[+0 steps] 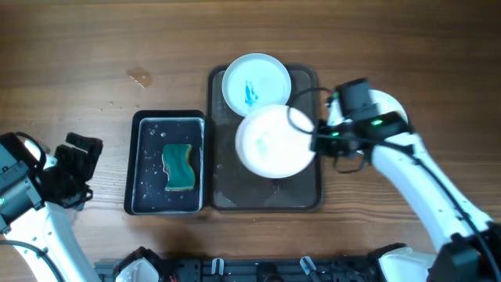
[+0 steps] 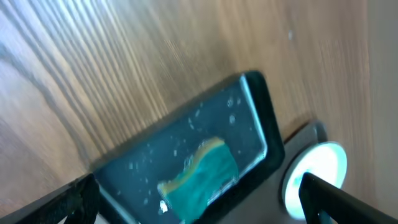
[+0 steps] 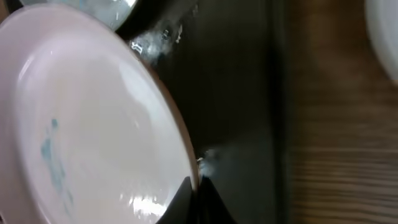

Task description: Clean dirty plates on tray and stack at the side

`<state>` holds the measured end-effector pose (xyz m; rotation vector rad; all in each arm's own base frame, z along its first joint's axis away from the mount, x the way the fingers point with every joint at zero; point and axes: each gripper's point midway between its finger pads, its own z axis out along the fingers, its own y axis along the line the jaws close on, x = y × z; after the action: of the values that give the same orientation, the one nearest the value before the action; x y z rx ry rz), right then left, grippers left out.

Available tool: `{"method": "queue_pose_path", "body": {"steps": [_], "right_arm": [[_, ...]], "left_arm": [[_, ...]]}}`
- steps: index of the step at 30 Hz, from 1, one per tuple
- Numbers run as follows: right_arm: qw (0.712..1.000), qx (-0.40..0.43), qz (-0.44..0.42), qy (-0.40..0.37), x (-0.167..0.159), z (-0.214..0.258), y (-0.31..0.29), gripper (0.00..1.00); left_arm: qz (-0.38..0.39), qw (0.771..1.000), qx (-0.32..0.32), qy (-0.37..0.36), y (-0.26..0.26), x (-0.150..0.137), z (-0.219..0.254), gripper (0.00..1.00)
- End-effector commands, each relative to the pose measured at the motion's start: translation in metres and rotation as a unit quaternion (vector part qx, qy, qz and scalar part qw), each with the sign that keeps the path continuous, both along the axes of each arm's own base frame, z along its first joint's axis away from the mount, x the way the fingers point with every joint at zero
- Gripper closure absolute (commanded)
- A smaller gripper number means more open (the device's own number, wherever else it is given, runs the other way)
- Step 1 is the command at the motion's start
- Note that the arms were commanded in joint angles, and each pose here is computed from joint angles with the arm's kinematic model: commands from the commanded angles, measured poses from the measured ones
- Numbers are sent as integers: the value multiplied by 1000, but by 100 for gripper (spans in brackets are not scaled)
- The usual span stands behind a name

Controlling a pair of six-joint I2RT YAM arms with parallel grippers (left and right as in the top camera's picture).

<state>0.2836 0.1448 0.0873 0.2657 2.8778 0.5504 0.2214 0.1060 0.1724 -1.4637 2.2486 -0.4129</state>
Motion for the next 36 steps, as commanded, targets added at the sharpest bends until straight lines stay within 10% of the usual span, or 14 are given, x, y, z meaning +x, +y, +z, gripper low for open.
{"method": "queue_pose_path", "body": {"steps": [1, 11, 14, 22, 26, 36], "right_arm": [[995, 2, -86, 58, -14, -42, 19, 96], [992, -64, -73, 84, -30, -66, 9, 94], [996, -64, -33, 55, -22, -62, 12, 59], [980, -70, 142, -124, 16, 41, 25, 58], [976, -60, 140, -155, 9, 72, 22, 58], [982, -56, 119, -135, 3, 70, 19, 51]], "left_arm": [[-101, 994, 0, -39, -22, 9, 13, 0], [-269, 957, 95, 50, -77, 8, -6, 3], [-281, 949, 125, 63, -83, 13, -9, 3], [-331, 926, 117, 137, -116, 32, -53, 10], [-334, 913, 99, 214, -121, 35, -96, 24], [-363, 892, 81, 258, -139, 61, -174, 96]]}}
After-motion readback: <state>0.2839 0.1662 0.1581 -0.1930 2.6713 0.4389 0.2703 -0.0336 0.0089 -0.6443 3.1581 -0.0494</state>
